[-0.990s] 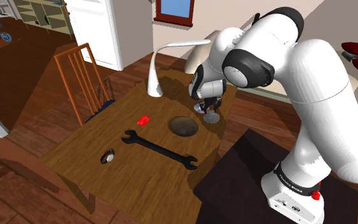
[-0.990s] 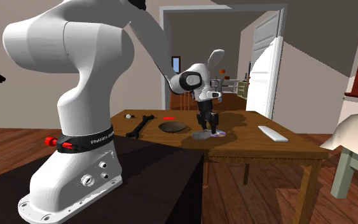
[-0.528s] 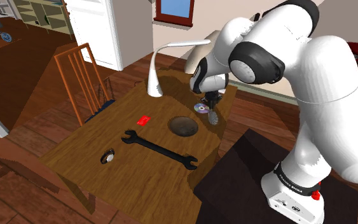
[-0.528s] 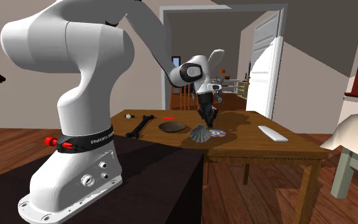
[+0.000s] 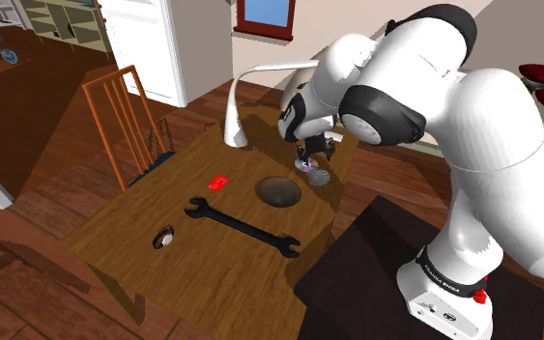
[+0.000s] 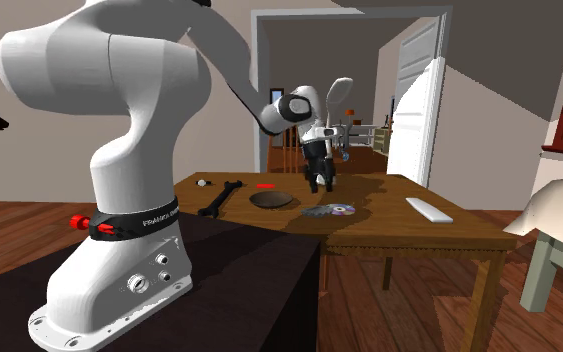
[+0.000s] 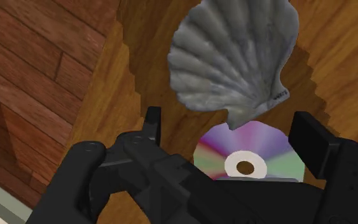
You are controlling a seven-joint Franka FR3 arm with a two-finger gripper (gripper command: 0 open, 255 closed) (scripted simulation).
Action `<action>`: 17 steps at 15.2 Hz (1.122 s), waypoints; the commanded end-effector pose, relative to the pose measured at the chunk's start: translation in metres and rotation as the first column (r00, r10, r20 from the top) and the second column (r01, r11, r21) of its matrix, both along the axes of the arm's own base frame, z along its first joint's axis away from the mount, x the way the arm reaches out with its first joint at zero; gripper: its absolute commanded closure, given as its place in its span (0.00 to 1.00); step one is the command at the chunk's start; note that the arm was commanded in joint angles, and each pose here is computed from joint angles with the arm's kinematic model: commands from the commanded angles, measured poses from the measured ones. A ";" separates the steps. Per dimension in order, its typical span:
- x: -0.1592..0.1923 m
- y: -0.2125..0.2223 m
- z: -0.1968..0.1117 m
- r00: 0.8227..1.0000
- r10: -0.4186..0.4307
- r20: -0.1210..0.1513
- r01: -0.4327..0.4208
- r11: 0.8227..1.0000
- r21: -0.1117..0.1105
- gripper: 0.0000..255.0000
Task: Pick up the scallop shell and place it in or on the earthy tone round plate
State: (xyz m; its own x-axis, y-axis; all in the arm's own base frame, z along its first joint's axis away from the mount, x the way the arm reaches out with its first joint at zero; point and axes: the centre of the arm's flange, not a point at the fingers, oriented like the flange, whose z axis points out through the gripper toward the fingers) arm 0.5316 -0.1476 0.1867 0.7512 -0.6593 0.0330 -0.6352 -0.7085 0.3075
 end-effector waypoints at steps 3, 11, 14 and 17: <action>0.040 0.051 -0.030 0.946 -0.288 -0.148 0.270 0.954 -0.130 0.00; 0.028 0.045 -0.068 0.936 -0.314 -0.160 0.293 0.945 -0.144 0.00; 0.028 0.045 -0.068 0.936 -0.314 -0.160 0.293 0.945 -0.144 0.00; 0.028 0.045 -0.068 0.936 -0.314 -0.160 0.293 0.945 -0.144 0.00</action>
